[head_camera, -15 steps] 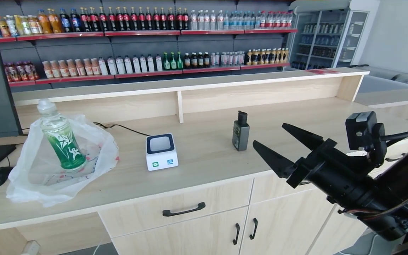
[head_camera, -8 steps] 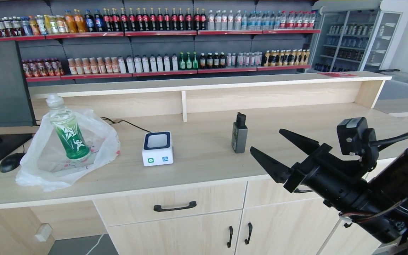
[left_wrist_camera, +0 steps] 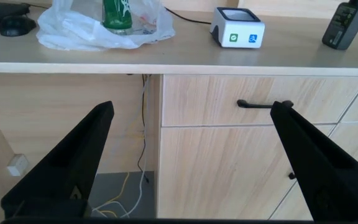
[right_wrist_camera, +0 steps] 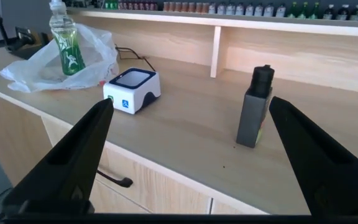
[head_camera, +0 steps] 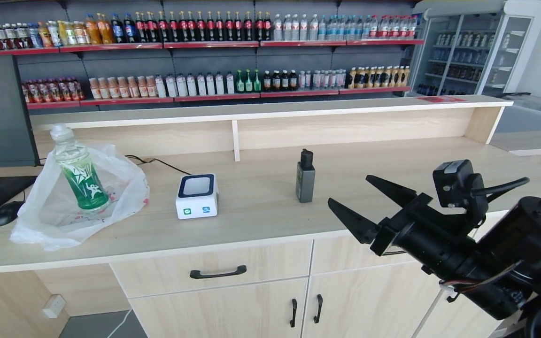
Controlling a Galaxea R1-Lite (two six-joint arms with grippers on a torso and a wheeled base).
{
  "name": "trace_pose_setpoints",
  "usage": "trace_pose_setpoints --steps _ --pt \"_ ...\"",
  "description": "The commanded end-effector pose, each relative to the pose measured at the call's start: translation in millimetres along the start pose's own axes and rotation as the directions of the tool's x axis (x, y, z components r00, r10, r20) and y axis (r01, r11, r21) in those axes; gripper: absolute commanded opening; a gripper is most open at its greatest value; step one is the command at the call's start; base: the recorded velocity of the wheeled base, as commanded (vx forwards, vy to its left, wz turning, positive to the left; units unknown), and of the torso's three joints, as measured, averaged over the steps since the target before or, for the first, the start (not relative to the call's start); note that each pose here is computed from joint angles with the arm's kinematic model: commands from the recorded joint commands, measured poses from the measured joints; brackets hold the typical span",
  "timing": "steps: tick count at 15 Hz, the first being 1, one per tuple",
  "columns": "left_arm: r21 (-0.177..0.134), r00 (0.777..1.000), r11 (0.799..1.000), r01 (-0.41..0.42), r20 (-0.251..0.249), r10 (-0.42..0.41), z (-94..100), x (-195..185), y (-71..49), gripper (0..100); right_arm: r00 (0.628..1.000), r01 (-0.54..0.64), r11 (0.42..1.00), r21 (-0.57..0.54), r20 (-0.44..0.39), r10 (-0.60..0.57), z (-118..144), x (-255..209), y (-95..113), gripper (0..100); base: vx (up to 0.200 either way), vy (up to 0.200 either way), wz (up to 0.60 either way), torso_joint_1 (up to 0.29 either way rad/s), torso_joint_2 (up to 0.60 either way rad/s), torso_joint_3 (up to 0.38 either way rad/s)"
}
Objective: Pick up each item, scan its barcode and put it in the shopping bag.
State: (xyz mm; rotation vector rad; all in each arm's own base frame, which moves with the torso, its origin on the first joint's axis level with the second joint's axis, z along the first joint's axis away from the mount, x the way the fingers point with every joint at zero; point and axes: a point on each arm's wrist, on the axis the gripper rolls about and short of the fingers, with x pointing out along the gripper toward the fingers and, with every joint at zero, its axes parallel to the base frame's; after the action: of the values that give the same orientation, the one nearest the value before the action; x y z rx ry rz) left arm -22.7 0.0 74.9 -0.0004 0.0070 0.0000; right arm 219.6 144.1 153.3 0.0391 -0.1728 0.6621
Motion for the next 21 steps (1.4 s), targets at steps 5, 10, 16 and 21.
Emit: trace_pose_setpoints --steps 5,10,16,21 --pt "-0.003 1.0 1.0 -0.003 -0.001 0.003 0.0 0.0 0.0 100 0.986 0.078 0.995 -0.057 -0.14 -0.086 -34.6 -2.8 -22.2 100 0.2 0.0 0.0 -0.006 0.0 0.004" --pt "-0.003 1.0 1.0 -0.002 -0.001 0.002 0.0 0.0 0.0 100 0.968 0.195 0.976 -0.093 -0.145 -0.207 -38.3 -0.9 -36.4 100 0.08 0.0 0.0 0.003 0.0 0.002" --pt "-0.004 1.0 1.0 -0.003 -0.001 0.003 0.0 0.0 0.0 100 0.95 0.297 0.95 -0.094 -0.074 -0.304 -46.6 42.7 -48.4 100 0.0 0.0 0.0 0.0 0.0 0.0" --pt "-0.003 1.0 1.0 -0.002 -0.001 0.002 0.0 0.0 0.0 100 0.949 0.295 0.954 -0.054 -0.102 -0.299 -66.7 62.1 -23.7 100 0.0 0.0 0.0 0.0 0.0 0.0"
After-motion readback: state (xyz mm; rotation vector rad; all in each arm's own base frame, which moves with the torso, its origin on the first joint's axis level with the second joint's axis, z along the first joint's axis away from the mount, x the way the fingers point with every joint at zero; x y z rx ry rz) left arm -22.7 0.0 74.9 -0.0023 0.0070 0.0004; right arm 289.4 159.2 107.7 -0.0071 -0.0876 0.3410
